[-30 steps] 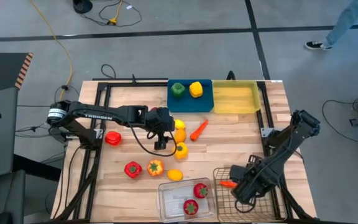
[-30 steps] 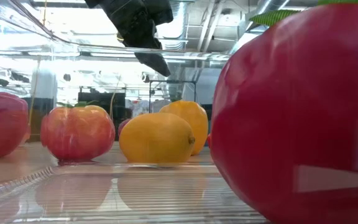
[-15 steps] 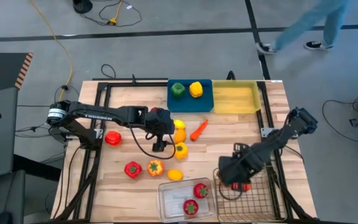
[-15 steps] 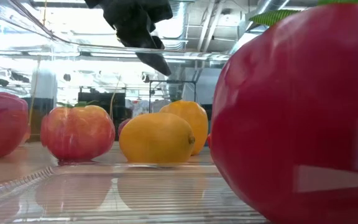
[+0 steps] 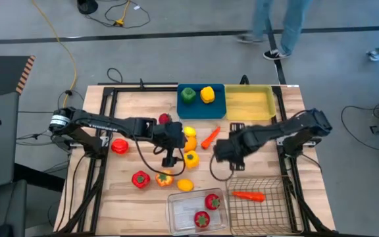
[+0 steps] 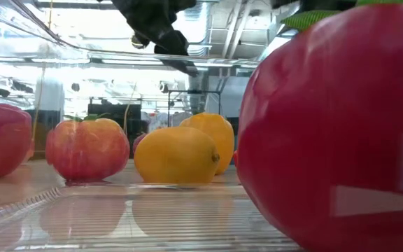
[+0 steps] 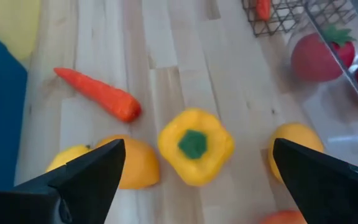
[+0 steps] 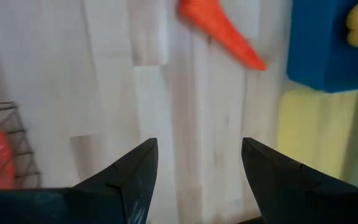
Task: Sort produce into baskets
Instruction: Put the yellow bell pepper into the blue bin
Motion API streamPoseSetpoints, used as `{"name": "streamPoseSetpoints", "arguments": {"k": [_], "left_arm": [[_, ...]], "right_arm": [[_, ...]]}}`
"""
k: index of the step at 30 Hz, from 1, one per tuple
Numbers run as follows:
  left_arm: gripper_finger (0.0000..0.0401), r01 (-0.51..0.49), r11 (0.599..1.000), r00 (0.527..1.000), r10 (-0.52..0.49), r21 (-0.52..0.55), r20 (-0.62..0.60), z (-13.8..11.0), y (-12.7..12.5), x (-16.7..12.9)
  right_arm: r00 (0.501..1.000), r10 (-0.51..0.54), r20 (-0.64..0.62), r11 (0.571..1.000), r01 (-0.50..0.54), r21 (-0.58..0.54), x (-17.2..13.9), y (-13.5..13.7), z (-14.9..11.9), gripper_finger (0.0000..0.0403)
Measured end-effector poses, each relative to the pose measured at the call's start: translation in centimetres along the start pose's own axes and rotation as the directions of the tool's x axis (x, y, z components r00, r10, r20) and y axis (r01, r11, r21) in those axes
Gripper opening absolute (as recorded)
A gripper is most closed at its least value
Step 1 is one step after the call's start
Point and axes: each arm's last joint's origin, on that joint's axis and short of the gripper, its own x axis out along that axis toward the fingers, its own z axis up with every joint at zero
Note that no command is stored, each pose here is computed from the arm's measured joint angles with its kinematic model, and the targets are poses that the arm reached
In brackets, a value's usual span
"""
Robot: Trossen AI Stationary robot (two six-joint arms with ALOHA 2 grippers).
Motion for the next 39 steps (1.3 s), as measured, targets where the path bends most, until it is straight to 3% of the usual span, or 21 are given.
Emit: {"name": "streamPoseSetpoints", "arguments": {"k": [6, 11, 20, 39], "left_arm": [[0.0396, 0.011, 0.999, 1.000, -0.011, 0.050, -0.002, 0.1, -0.9, 0.1], [0.0396, -0.038, 0.997, 0.999, 0.040, 0.069, -0.027, -0.9, -1.1, 1.8], [0.0396, -0.045, 0.996, 0.998, 0.048, 0.077, -0.041, -1.7, -1.0, 4.3], [0.0396, -0.025, 0.998, 0.992, 0.031, 0.050, -0.126, -3.9, -0.1, 10.5]], "right_arm": [[1.000, 0.001, 0.027, 1.000, -0.001, -0.012, 0.9, -2.8, 1.1, 0.0260], [0.999, -0.003, 0.050, 1.000, 0.004, -0.017, 1.5, -5.0, 1.7, 0.0260], [1.000, -0.013, 0.019, 0.998, 0.011, 0.067, 2.8, -8.6, 1.7, 0.0260], [0.999, 0.028, 0.038, 0.995, -0.031, 0.095, 4.0, -11.1, 1.8, 0.0260]]}}
